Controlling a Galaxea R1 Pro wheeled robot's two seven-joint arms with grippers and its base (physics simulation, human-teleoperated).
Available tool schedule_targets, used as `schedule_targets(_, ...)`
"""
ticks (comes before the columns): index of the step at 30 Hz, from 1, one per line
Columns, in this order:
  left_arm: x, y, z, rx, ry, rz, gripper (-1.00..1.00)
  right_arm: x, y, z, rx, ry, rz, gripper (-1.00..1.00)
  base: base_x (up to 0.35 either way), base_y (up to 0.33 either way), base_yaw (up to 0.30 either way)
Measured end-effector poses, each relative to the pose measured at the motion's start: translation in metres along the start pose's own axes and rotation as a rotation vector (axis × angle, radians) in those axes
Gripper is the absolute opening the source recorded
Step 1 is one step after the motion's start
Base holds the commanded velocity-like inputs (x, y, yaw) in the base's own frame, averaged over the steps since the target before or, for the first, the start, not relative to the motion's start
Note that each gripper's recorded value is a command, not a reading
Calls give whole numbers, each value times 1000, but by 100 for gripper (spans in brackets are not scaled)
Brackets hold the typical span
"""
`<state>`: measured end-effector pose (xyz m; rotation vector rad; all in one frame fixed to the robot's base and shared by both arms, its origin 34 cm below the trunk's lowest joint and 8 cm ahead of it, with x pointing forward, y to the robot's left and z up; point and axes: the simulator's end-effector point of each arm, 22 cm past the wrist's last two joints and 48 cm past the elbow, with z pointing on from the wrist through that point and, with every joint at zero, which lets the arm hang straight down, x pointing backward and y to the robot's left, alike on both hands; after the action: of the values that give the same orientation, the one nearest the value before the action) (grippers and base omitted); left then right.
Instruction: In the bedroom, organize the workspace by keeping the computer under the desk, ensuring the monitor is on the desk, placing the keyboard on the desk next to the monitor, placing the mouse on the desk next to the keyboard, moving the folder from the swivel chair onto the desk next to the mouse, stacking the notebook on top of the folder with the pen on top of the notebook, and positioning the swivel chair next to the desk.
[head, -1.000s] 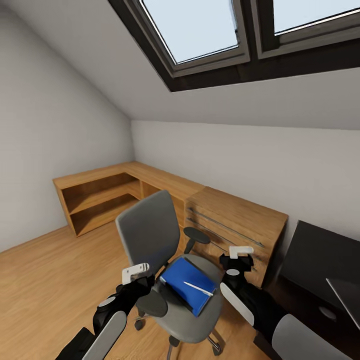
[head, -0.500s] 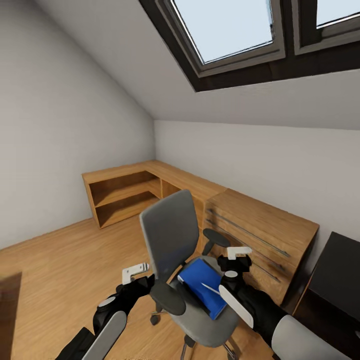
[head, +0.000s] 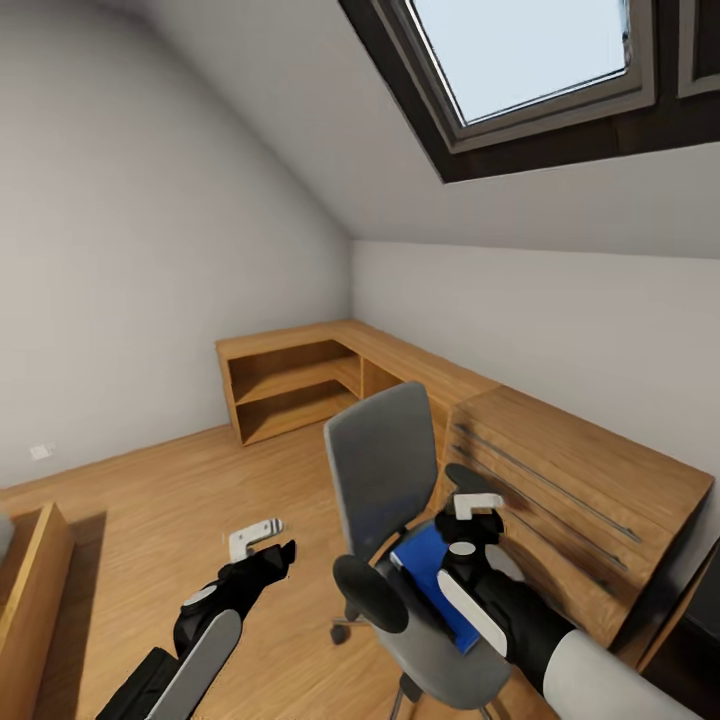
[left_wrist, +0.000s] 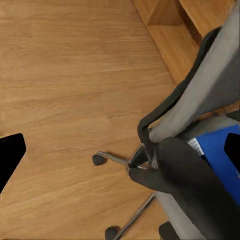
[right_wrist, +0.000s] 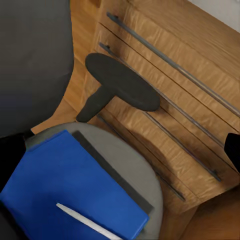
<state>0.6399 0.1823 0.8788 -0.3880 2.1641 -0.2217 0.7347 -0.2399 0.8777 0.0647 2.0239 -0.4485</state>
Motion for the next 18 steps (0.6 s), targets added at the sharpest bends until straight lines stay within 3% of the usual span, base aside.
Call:
schedule_targets(2,-11,15,3,-26,-15,-37,100,0,1,0,-3,-1,-4,100,0,0,102)
schedule_targets(9,-23,31,4,-50,-30,-72,100,9,15,-5,-37,-16,-77,100,0,0,34)
schedule_targets(12,-26,35,5,-58,-35,-82,100,24,14,-1,-39,6,-112,100,0,0,6)
schedule_targets(18,-28,39,5,-62,-38,-88,100,42,32,3,-150,41,-140,100,0,0,1)
